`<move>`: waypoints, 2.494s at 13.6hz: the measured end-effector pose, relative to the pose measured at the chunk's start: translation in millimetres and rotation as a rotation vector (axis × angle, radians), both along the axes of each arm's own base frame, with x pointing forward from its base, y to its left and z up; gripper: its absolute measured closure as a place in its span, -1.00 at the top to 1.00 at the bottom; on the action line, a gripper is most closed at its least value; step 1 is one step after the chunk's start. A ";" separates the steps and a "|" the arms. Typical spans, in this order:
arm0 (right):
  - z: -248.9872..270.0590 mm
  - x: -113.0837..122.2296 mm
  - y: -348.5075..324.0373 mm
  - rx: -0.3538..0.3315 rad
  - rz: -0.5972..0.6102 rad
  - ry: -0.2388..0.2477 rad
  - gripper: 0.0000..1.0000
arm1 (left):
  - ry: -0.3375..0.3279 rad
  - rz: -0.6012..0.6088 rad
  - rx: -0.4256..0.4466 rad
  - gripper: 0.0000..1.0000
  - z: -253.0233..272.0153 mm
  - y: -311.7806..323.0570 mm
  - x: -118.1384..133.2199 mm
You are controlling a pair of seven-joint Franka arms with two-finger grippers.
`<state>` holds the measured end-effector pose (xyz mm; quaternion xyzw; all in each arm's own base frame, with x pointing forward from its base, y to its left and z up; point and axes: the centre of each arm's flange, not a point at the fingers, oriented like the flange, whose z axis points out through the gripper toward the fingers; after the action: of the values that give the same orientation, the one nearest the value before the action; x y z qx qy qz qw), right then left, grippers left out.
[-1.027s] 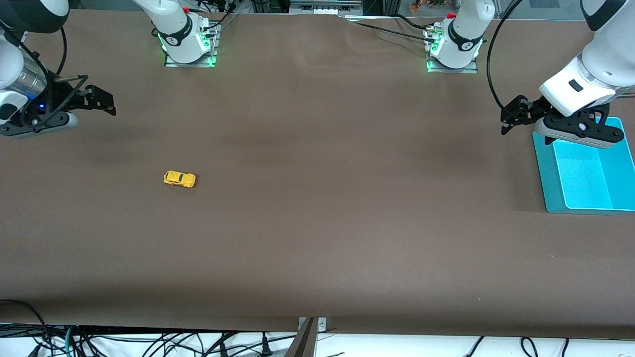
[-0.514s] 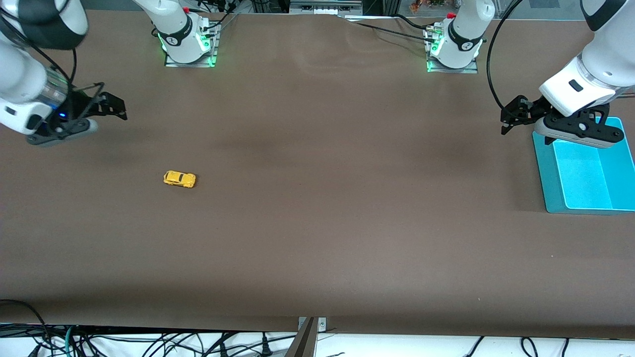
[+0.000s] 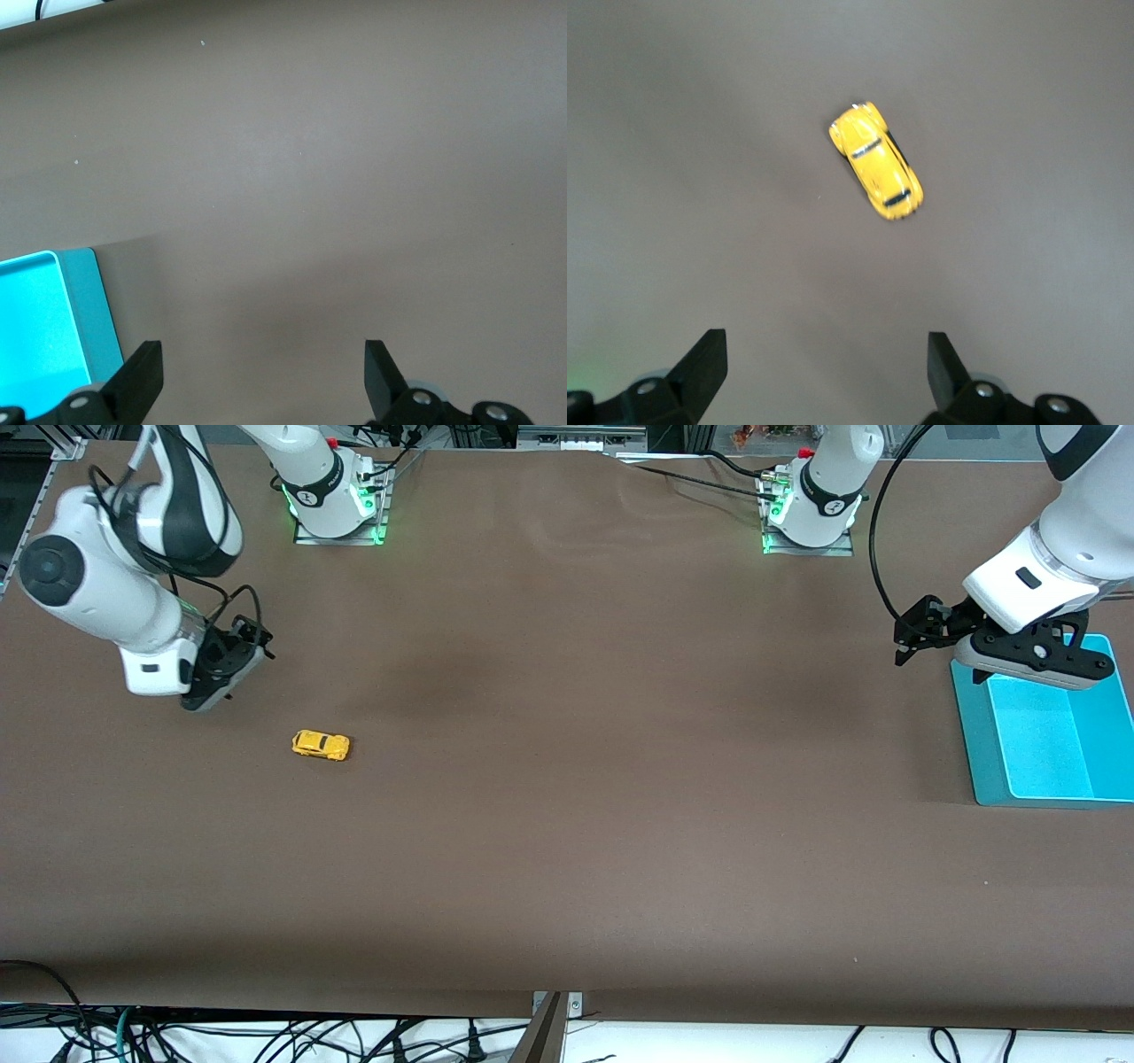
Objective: Wind and store yellow beetle car
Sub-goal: 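Move the right gripper down over the yellow beetle car, then close the right gripper on the yellow car's body, then drag the held car backward along the table with the right gripper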
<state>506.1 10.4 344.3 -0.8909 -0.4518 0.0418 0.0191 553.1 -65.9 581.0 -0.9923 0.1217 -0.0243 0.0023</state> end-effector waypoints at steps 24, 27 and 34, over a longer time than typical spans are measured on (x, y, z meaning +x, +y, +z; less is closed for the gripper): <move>-144.9 35.3 40.9 0.048 0.487 -0.119 -0.15 | 0.000 0.000 0.000 1.00 0.1 -0.1 0.0; -140.5 37.1 55.3 0.057 0.530 -0.129 -0.15 | 0.000 0.000 0.000 1.00 0.1 -0.1 0.0; -129.2 36.9 84.1 0.076 0.680 -0.142 -0.15 | 0.000 0.000 0.000 1.00 0.1 -0.1 0.0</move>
<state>543.1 94.5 215.2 -0.6887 -0.7243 -0.0330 0.0060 553.1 -66.0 581.1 -0.9922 0.1219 -0.0244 0.0023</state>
